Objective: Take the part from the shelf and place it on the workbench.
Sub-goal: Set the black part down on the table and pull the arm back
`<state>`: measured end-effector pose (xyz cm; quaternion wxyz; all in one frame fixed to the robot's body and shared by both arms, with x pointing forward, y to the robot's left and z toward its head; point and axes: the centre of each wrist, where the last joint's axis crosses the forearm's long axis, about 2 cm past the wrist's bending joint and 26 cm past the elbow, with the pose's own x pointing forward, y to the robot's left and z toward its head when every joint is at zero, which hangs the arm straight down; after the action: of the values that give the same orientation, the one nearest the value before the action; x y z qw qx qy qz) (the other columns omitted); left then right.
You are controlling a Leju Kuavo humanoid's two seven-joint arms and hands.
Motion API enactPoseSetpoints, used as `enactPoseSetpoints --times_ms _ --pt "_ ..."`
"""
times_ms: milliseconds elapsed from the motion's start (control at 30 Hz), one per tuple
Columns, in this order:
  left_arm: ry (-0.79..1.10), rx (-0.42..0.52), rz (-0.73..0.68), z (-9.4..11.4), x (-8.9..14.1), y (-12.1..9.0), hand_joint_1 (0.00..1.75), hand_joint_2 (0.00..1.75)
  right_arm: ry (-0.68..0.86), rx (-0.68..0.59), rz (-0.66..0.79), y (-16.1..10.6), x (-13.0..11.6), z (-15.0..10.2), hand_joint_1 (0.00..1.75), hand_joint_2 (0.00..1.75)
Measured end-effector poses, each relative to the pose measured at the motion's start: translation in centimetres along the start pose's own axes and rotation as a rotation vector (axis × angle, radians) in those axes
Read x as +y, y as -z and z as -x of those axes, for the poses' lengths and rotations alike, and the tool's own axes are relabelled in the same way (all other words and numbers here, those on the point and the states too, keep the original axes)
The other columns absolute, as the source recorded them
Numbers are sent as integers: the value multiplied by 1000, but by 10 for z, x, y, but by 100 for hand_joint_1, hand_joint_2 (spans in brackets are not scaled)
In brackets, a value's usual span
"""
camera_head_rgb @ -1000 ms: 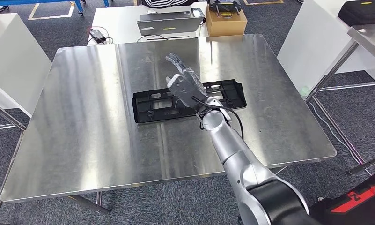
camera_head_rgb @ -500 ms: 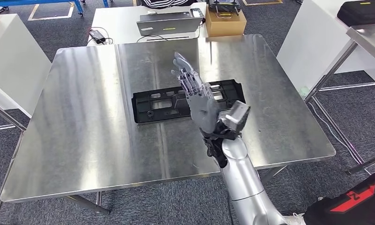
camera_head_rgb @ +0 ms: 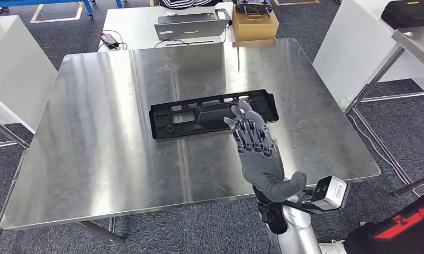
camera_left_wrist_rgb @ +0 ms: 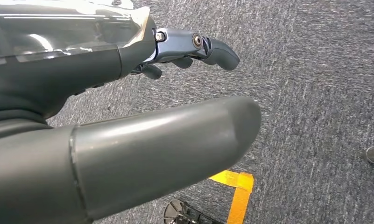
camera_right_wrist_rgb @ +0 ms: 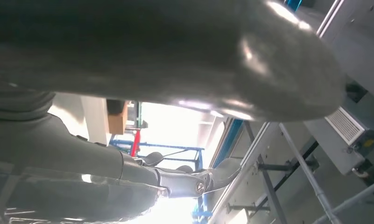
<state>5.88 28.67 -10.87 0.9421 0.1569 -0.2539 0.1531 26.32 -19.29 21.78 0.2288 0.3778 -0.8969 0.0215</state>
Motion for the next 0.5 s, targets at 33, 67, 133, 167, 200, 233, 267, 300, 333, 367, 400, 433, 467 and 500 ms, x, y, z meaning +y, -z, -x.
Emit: enactPoseSetpoints --times_ms 33,67,133,167,200,233,267,300,333,367,400,433,467,500 --pt "2 -4 4 0 0 0 0 0 -6 -2 6 -3 -1 -3 0 0" --pt "5 -7 8 0 0 0 0 0 -12 -5 12 -5 -1 -5 0 0" --pt "9 -14 19 0 0 0 0 0 -26 -13 25 -10 -3 -10 0 0" --pt "12 -17 23 0 -1 0 0 0 -33 -16 30 -12 -4 -13 0 0" --pt "16 -19 27 -1 -1 0 0 0 -40 -18 34 -14 -5 -15 0 0" --pt "19 -21 29 -1 -1 0 0 0 -47 -17 39 -17 -6 -18 0 0" --pt "22 -23 30 -1 -2 0 0 0 -55 -13 45 -20 -7 -20 0 0" --pt "25 -24 31 -1 -2 0 0 0 -62 -7 52 -23 -8 -21 0 0" --pt "27 -24 32 -1 -2 0 0 0 -68 -1 59 -26 -8 -22 0 0" --pt "29 -25 33 -1 -2 0 0 0 -72 3 65 -29 -9 -24 0 0" --pt "31 -26 34 -1 -2 0 0 0 -76 5 69 -30 -10 -25 0 0" --pt "32 -26 34 -2 -3 0 0 0 -80 4 73 -32 -10 -25 0 0" --pt "33 -27 35 -2 -3 0 0 0 -83 4 76 -32 -11 -26 0 0" --pt "34 -28 34 -2 -3 0 0 0 -86 2 79 -33 -12 -27 0 0"
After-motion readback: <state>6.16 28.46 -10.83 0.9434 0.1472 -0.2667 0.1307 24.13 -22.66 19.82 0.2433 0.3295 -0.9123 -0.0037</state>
